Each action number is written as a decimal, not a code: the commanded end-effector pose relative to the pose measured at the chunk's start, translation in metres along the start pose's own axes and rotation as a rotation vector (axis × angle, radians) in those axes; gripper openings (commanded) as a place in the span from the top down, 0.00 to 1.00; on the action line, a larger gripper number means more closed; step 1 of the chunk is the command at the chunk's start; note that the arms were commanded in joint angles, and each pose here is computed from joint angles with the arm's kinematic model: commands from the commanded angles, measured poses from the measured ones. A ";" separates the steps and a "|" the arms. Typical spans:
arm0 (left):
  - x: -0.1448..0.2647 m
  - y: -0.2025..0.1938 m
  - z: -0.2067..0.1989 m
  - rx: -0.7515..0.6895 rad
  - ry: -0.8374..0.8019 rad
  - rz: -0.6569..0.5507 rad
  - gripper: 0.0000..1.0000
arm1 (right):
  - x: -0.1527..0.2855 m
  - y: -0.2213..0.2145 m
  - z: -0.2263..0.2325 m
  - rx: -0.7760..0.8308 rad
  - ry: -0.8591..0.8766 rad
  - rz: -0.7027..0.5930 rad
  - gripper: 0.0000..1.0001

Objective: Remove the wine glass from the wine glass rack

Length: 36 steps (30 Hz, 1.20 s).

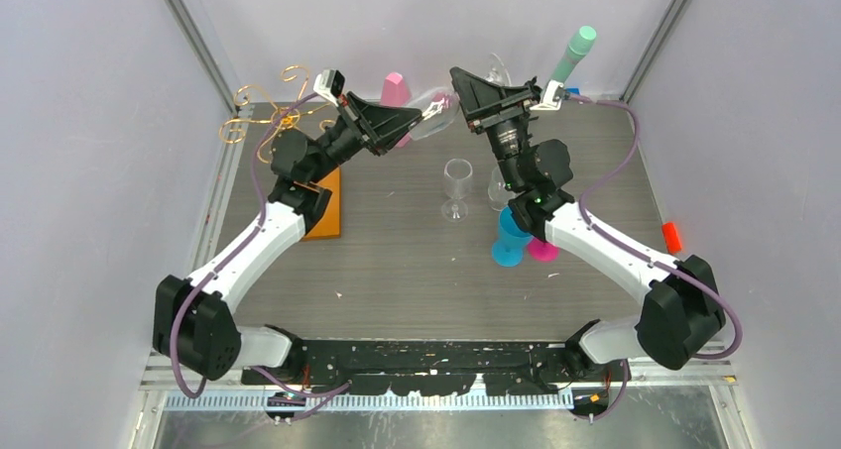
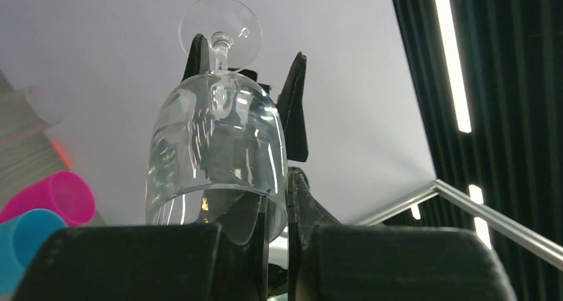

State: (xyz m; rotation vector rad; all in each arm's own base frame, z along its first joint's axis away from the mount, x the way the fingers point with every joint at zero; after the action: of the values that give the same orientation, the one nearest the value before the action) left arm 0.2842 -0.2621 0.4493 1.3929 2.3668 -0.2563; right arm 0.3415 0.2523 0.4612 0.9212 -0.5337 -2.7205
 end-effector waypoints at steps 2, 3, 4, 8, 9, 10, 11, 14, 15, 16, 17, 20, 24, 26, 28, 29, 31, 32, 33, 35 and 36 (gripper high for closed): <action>0.005 -0.013 -0.045 -0.297 0.008 -0.009 1.00 | 0.009 0.013 0.022 0.045 0.028 0.009 0.23; 0.007 -0.012 -0.044 -0.335 0.040 -0.022 1.00 | 0.011 0.009 0.017 0.068 0.007 0.030 0.18; 0.009 -0.011 -0.044 -0.374 0.068 -0.036 1.00 | 0.013 0.011 0.019 0.082 0.005 0.036 0.17; 0.020 -0.005 -0.045 -0.515 0.192 -0.085 1.00 | 0.020 0.004 0.012 0.145 -0.071 0.128 0.12; 0.023 -0.005 -0.045 -0.538 0.236 -0.087 1.00 | 0.023 0.002 0.011 0.157 -0.086 0.157 0.12; 0.026 -0.004 -0.044 -0.567 0.276 -0.087 1.00 | 0.025 0.001 0.010 0.173 -0.093 0.172 0.12; 0.030 -0.004 -0.042 -0.592 0.316 -0.079 1.00 | 0.029 -0.001 0.009 0.182 -0.103 0.198 0.12; 0.045 -0.008 -0.036 -0.661 0.452 -0.023 1.00 | 0.038 0.000 0.007 0.233 -0.128 0.236 0.12; 0.052 -0.012 -0.033 -0.680 0.493 0.012 1.00 | 0.043 0.003 0.007 0.250 -0.146 0.244 0.13; 0.058 -0.016 -0.031 -0.695 0.530 0.046 1.00 | 0.046 0.005 0.006 0.281 -0.152 0.247 0.13; 0.065 -0.020 -0.029 -0.727 0.559 0.085 1.00 | 0.051 0.009 0.005 0.297 -0.168 0.247 0.13; 0.083 -0.029 -0.023 -0.752 0.632 0.149 1.00 | 0.061 0.019 0.002 0.372 -0.201 0.242 0.13; 0.098 -0.034 -0.009 -0.744 0.713 0.216 1.00 | 0.073 0.035 -0.003 0.458 -0.264 0.219 0.13; 0.104 -0.030 0.002 -0.723 0.788 0.227 1.00 | 0.077 0.043 -0.007 0.517 -0.295 0.209 0.13; 0.108 -0.027 0.015 -0.695 0.869 0.239 1.00 | 0.080 0.053 -0.013 0.583 -0.349 0.196 0.13; 0.107 -0.029 0.022 -0.688 0.893 0.261 1.00 | 0.081 0.056 -0.016 0.620 -0.368 0.195 0.13; 0.105 -0.034 0.034 -0.684 0.929 0.306 1.00 | 0.085 0.064 -0.023 0.675 -0.419 0.189 0.13; 0.103 -0.035 0.043 -0.688 0.958 0.325 1.00 | 0.087 0.068 -0.026 0.693 -0.449 0.181 0.14; 0.101 -0.040 0.050 -0.691 0.977 0.349 1.00 | 0.088 0.071 -0.027 0.710 -0.460 0.177 0.14; 0.098 -0.043 0.064 -0.699 1.031 0.375 1.00 | 0.092 0.076 -0.033 0.730 -0.497 0.157 0.14; 0.097 -0.046 0.073 -0.698 1.060 0.396 1.00 | 0.094 0.079 -0.033 0.734 -0.503 0.149 0.14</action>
State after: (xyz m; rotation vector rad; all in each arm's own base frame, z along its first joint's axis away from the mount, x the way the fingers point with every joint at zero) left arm 0.2206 -0.2226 0.3488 1.7488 2.3927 1.4371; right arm 0.2986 0.1691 0.4046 0.3219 -1.5460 -2.5515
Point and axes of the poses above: each gripper's point midway between its finger pads, its own x axis back along the fingers, its own z axis along the line the jaws close on, y = z × x, the point moved 2 cm from there along x, back along the fingers, and after that the axes turned 11 degrees about x, right-handed, at the moved point
